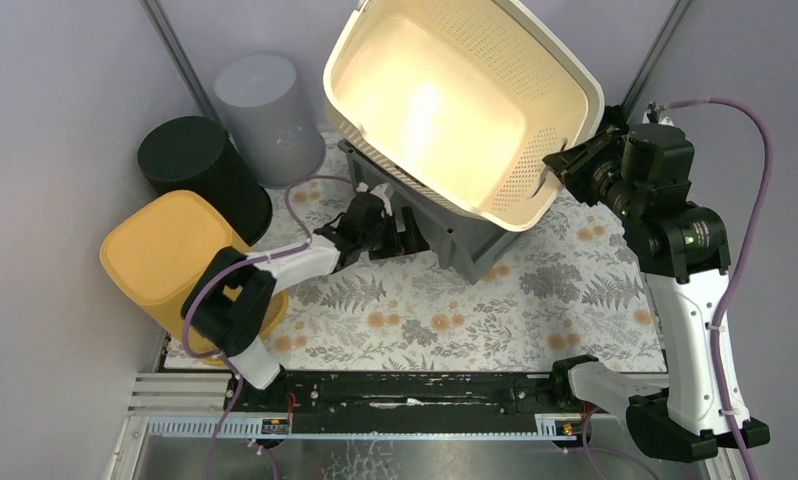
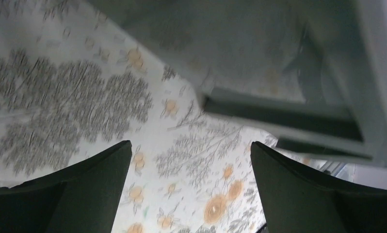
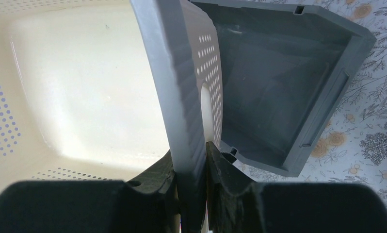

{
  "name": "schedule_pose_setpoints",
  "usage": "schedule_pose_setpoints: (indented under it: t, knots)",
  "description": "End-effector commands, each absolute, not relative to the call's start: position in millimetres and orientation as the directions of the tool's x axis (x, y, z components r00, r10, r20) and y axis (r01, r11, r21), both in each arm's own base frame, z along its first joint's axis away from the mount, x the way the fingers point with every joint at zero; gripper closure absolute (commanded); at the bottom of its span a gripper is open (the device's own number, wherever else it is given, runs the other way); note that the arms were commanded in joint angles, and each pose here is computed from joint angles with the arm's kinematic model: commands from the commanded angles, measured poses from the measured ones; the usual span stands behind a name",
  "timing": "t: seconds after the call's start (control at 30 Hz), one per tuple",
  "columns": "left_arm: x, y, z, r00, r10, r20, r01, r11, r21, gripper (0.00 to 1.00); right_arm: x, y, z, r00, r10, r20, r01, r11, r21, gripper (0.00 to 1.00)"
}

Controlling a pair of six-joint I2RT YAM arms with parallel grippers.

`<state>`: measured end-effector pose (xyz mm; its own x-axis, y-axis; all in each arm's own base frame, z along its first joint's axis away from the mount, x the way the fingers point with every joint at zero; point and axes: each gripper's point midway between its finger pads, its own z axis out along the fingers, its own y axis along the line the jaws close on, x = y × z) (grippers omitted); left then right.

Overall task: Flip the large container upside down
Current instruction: Move the container to the center of the board.

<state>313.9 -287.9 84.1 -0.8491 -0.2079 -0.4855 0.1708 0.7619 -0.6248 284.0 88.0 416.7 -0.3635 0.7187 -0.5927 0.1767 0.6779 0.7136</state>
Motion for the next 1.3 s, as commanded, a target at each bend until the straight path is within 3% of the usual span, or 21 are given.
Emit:
schedule_pose_setpoints:
  t: [0.0, 0.37, 0.67, 0.87, 1.27]
  knots:
    - [359.0, -309.2, 103.2, -0.785, -0.226, -0.576, 0.246, 0.741, -0.625, 0.0, 276.1, 96.9, 498.3, -0.221, 0.788, -0.575, -0.074, 0.574, 0.815, 1.0]
    - [431.0, -373.7, 92.4, -0.775, -0.164, -0.611, 0.36, 0.68, -0.639, 0.0, 259.8, 88.9, 484.8, -0.215, 0.766, -0.606, -0.054, 0.611, 0.79, 1.0]
    - [483.0, -429.5, 133.6, -0.699, -0.155, -0.698, 0.54, 0.525, -0.658, 0.0, 247.7, 85.2, 484.2, -0.212, 0.758, -0.617, -0.054, 0.621, 0.782, 1.0]
    - [466.7, -418.2, 175.0, -0.677, -0.188, -0.712, 0.554, 0.506, -0.661, 0.0, 240.3, 84.6, 491.7, -0.206, 0.756, -0.622, -0.073, 0.622, 0.78, 1.0]
    - [395.7, -360.4, 185.7, -0.742, -0.24, -0.627, 0.401, 0.591, -0.7, 0.0, 234.7, 86.1, 501.8, -0.197, 0.758, -0.621, -0.107, 0.613, 0.783, 1.0]
